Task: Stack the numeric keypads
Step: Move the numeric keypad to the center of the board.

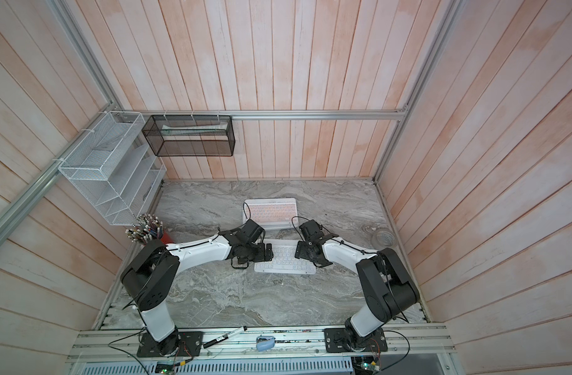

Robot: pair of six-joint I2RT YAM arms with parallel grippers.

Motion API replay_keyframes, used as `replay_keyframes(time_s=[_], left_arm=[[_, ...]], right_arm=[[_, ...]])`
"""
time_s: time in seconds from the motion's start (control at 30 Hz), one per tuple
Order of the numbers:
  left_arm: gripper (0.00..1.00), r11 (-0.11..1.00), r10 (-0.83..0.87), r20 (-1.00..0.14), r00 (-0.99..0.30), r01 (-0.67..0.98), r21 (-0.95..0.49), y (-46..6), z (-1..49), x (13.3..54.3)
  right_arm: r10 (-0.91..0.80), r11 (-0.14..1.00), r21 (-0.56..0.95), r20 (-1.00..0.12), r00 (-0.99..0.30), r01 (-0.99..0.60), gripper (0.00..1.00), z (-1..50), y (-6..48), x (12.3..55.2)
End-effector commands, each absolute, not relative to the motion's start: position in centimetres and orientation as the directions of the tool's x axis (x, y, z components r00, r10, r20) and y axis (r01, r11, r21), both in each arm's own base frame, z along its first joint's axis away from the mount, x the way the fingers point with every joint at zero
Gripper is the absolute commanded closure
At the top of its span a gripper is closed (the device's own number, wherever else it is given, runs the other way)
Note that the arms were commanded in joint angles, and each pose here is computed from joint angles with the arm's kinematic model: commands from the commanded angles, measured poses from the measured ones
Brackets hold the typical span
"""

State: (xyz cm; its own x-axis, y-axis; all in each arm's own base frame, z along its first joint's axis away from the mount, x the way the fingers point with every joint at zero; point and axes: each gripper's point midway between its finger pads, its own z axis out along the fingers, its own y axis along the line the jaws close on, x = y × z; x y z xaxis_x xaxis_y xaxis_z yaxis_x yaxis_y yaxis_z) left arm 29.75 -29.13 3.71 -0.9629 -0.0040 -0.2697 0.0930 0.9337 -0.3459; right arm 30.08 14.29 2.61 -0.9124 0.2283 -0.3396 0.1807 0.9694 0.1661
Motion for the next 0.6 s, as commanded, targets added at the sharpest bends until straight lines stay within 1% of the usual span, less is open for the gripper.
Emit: replay_keyframes(time_s=[0.0,0.3,0.57], left_arm=[[0.00,0.941,0.012,-0.268,-0.963,0.102,-0.322,-28.5,3.5,29.2],[0.00,0.943,0.017,-0.274,-0.962,0.107,-0.316,-28.7,4.0,29.5],[0.00,0.937,0.021,-0.280,-0.960,0.117,-0.328,-29.2,4.5,29.8]], right_arm=[[0.231,0.970,0.154,-0.324,-0.917,0.190,0.13,2.0,14.1,29.9],[0.232,0.967,0.176,-0.327,-0.916,0.182,0.13,2.2,14.5,30.0],[0.219,0.967,0.191,-0.308,-0.926,0.166,0.14,1.9,15.3,29.8]])
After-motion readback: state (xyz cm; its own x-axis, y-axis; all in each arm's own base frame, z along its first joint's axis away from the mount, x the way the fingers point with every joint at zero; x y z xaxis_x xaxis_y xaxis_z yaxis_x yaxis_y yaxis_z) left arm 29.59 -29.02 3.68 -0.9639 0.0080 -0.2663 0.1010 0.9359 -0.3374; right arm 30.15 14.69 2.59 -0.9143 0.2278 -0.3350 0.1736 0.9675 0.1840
